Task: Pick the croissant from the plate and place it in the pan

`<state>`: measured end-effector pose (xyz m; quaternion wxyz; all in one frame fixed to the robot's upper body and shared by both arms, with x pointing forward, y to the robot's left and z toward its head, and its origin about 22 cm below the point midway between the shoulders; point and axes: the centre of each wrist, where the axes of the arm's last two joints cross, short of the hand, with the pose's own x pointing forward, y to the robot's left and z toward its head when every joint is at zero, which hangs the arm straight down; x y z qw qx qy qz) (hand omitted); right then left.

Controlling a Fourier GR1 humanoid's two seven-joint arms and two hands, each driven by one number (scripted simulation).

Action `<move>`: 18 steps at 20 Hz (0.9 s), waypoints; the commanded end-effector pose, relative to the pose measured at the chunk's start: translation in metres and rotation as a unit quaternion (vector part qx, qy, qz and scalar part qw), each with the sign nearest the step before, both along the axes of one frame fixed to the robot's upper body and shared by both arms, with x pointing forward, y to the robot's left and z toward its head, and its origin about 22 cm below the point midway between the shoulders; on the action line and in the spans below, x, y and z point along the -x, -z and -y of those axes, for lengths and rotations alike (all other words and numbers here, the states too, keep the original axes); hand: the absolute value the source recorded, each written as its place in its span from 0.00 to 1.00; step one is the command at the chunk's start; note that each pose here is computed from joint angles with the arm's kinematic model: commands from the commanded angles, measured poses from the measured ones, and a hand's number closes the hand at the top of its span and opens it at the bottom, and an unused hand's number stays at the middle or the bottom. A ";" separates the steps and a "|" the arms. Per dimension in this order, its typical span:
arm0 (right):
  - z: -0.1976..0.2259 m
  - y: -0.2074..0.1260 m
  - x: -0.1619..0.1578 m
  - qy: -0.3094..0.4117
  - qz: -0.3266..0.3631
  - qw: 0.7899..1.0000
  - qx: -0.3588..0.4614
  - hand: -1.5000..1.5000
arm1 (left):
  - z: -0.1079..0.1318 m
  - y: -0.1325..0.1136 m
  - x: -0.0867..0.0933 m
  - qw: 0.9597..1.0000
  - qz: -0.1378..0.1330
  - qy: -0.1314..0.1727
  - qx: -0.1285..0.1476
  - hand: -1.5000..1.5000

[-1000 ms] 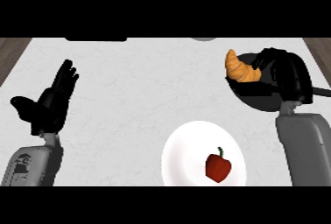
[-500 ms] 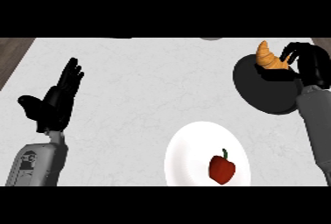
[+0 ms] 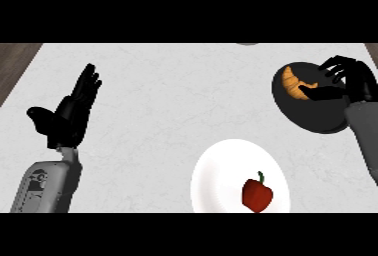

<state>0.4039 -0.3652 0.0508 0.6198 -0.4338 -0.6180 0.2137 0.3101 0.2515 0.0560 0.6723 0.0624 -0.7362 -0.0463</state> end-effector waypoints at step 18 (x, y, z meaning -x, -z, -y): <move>0.057 0.027 0.036 -0.072 0.092 0.957 -0.266 0.00 | -0.004 0.015 0.010 1.000 -0.010 -0.016 0.000 0.50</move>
